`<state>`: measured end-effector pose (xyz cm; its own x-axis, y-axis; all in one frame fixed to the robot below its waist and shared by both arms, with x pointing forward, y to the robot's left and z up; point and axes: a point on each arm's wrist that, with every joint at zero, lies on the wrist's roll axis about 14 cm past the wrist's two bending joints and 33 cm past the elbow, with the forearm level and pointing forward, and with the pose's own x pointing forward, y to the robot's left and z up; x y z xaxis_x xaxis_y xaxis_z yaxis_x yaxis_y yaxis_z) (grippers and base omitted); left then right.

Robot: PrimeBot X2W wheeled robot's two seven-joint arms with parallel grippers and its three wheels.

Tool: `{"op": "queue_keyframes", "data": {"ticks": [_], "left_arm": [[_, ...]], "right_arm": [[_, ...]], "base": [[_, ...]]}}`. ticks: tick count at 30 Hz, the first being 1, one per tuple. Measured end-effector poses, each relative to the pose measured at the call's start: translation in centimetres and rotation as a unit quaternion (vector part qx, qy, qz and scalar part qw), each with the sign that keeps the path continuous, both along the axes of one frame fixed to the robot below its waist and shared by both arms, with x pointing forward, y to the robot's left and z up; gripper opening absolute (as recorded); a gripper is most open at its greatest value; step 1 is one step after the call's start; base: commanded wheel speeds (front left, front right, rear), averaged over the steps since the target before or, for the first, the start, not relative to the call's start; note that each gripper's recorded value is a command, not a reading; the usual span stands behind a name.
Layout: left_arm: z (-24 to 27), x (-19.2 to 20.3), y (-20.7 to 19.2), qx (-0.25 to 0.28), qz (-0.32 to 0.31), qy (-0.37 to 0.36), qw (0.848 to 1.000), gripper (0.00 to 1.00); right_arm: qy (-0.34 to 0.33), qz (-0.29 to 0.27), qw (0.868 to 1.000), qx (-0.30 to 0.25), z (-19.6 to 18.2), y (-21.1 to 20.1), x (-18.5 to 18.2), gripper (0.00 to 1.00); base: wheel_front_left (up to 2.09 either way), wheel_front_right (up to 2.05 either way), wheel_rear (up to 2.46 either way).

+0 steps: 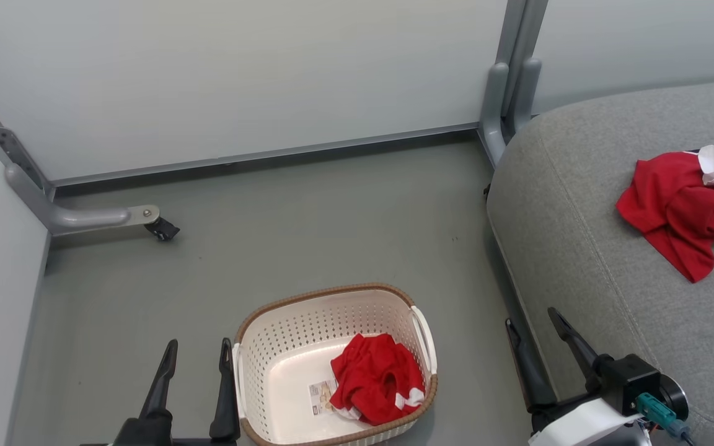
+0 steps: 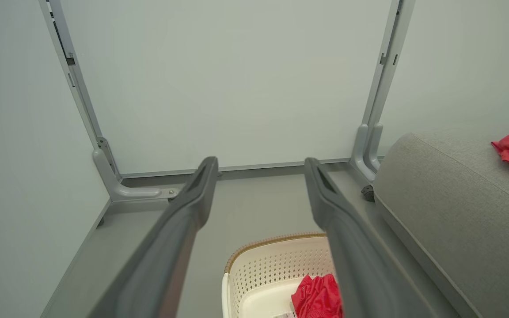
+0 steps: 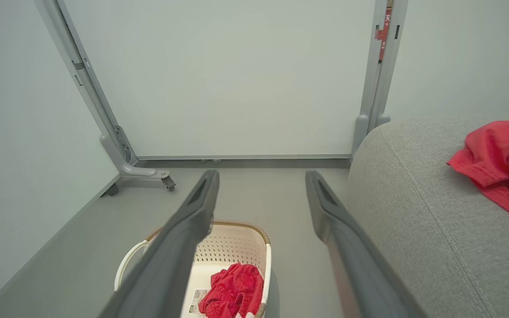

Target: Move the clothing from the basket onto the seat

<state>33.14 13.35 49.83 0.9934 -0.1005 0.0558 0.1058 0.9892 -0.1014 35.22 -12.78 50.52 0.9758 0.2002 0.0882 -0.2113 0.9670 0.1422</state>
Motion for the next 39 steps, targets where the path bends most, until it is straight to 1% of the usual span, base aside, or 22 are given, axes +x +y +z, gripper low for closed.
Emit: {"op": "queue_keyframes", "data": {"ticks": [6,10,14,18,24,28,32,35,39], "left_arm": [[-1.5,0.8,-0.5,0.004,-0.013,0.024,1.0,1.0],[-2.5,2.5,-0.6,0.003,-0.019,0.037,0.999,1.0],[-3.2,4.2,-1.3,-0.001,-0.028,0.044,0.999,1.0],[-3.9,7.4,-2.5,-0.005,-0.052,0.044,0.998,1.0],[-5.6,12.0,-5.3,-0.003,-0.112,0.04,0.993,1.0],[-8.3,14.6,-6.8,0.009,-0.144,0.058,0.988,1.0],[-12.9,16.3,-9.1,0.025,-0.191,0.101,0.976,1.0],[-17.5,16.7,-10.7,0.051,-0.232,0.148,0.96,1.0],[-22.4,17.3,-12.8,0.08,-0.29,0.189,0.935,1.0]], "right_arm": [[0.003,-0.012,1.0,-0.004,-0.3,-0.8,1.5,1.0],[0.026,-0.018,0.999,-0.009,-1.9,-1.3,2.6,1.0],[0.031,-0.017,0.999,-0.016,-2.5,-1.3,4.5,1.0],[0.024,-0.021,0.999,-0.024,-2.9,-1.7,7.6,1.0],[0.024,-0.012,0.999,-0.046,-4.7,-1.9,11.6,1.0],[0.018,-0.013,0.998,-0.056,-5.8,-2.4,14.1,1.0],[0.009,-0.027,0.998,-0.05,-6.9,-3.1,16.5,1.0],[0.002,-0.028,0.998,-0.055,-7.9,-3.1,17.9,1.0],[0.015,-0.008,0.998,-0.066,-10.5,-2.0,18.6,1.0]], "base": [[0.0,0.0,0.0],[0.0,0.0,0.0],[0.0,0.0,0.0],[0.0,0.0,0.0],[0.0,0.0,0.0],[0.0,0.0,0.0],[0.0,0.0,0.0],[0.0,0.0,0.0],[0.0,0.0,0.0]]}}
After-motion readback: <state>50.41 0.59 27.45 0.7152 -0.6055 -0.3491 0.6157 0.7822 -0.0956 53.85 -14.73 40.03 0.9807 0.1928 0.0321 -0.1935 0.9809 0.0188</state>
